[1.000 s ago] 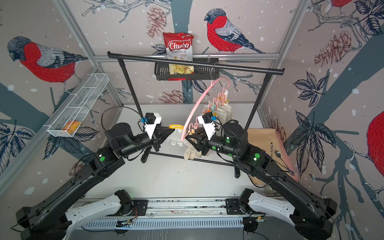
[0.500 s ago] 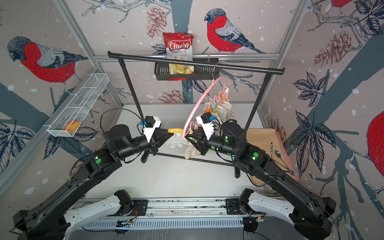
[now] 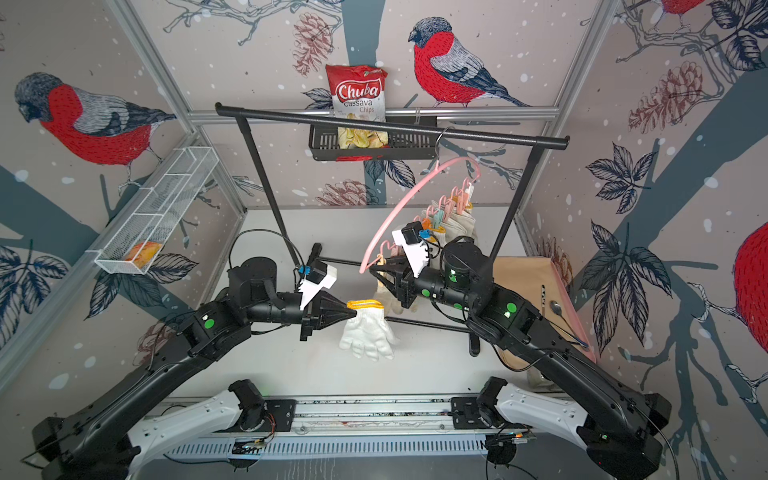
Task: Clip the gloves onto a hanger to dry
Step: Open the clamp at the hanger, then clamp the glove onto the hanger.
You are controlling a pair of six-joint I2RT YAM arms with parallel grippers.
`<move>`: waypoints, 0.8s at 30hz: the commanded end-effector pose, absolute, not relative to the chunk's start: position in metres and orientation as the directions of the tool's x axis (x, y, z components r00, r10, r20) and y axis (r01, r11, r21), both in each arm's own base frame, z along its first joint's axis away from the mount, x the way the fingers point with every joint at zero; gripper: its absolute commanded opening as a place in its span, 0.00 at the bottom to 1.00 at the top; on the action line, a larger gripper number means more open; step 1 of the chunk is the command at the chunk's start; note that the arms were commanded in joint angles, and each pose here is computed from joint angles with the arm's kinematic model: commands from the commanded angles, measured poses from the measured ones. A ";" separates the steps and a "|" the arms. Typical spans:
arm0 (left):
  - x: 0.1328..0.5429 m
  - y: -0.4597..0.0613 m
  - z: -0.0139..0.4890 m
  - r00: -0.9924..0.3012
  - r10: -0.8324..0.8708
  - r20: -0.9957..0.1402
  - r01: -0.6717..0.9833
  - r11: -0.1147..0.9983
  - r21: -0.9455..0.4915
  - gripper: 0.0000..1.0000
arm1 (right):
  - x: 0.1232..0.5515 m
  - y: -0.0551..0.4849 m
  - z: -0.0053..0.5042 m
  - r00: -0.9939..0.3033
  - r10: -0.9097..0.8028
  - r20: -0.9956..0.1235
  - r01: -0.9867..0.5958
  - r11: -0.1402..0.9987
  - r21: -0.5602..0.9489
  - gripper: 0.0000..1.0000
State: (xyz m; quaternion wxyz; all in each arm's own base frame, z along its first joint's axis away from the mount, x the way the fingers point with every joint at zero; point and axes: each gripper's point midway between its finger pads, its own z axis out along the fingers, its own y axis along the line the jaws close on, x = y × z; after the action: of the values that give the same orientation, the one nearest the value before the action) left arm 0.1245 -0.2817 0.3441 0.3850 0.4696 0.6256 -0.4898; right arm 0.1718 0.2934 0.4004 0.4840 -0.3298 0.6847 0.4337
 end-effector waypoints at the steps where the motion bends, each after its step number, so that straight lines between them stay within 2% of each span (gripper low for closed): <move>1: 0.130 -0.289 0.362 -0.231 0.152 -0.961 0.973 0.059 -0.225 0.00 | 0.173 0.294 0.415 -0.286 0.011 -0.958 -0.880 0.393 0.267 0.19; 9: 0.154 -0.298 0.359 -0.229 0.150 -0.962 0.968 0.137 -0.210 0.00 | 0.171 0.294 0.417 -0.285 0.015 -0.958 -0.882 0.386 0.269 0.19; 24: 0.161 -0.302 0.372 -0.202 0.124 -0.972 0.973 0.142 -0.184 0.00 | 0.171 0.295 0.415 -0.289 0.012 -0.957 -0.884 0.379 0.272 0.19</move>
State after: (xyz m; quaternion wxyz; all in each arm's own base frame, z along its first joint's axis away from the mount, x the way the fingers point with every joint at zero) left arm 0.1594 -0.3003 0.3580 0.4216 0.4439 0.6320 -0.4751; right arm 0.1713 0.2936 0.4027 0.4852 -0.3310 0.6807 0.4377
